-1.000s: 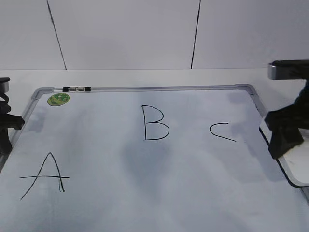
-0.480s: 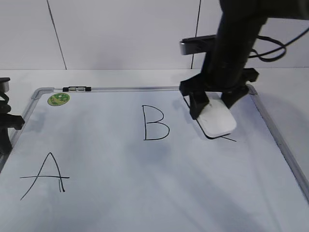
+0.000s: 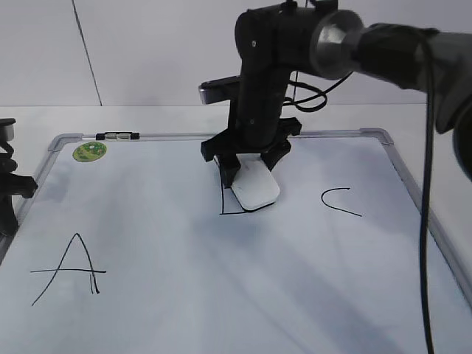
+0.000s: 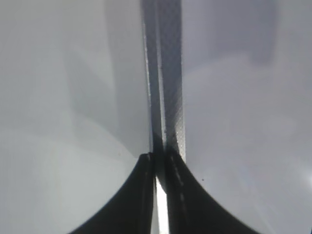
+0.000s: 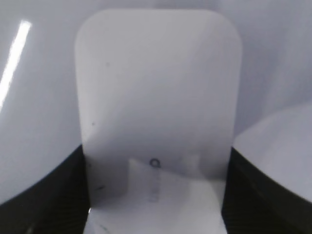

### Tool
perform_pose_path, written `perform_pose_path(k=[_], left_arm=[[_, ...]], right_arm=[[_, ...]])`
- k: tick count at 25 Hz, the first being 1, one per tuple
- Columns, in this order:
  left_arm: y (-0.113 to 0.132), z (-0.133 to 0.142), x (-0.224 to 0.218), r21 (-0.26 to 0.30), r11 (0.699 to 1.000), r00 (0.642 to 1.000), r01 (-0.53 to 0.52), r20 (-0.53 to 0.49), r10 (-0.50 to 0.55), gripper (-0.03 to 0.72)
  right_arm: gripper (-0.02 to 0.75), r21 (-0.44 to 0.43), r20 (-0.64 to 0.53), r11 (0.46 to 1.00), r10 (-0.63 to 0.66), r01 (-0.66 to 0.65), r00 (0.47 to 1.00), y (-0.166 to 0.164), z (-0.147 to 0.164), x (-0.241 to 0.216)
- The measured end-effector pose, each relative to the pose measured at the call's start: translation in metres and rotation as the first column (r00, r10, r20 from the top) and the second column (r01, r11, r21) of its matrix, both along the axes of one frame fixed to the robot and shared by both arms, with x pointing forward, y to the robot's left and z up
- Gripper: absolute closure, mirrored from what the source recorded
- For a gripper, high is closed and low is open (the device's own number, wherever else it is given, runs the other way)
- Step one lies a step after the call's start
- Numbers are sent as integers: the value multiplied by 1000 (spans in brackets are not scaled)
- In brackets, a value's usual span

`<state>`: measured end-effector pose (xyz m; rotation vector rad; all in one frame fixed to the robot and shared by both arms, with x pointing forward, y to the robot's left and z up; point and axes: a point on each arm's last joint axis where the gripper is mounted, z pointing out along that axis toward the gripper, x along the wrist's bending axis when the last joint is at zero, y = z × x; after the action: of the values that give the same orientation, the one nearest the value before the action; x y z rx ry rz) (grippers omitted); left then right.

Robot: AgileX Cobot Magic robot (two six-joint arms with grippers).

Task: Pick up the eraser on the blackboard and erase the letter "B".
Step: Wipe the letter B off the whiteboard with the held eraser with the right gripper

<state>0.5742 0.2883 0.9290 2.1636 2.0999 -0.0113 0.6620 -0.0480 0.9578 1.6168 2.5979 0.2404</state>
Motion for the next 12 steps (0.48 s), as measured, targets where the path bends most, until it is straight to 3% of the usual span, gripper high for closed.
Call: perform_pose_path(k=[12], left_arm=[[1, 0, -2, 8, 1000, 1000, 8, -24, -8, 651]], right_arm=[[228, 16, -47, 996, 91, -91, 995, 16, -16, -3]])
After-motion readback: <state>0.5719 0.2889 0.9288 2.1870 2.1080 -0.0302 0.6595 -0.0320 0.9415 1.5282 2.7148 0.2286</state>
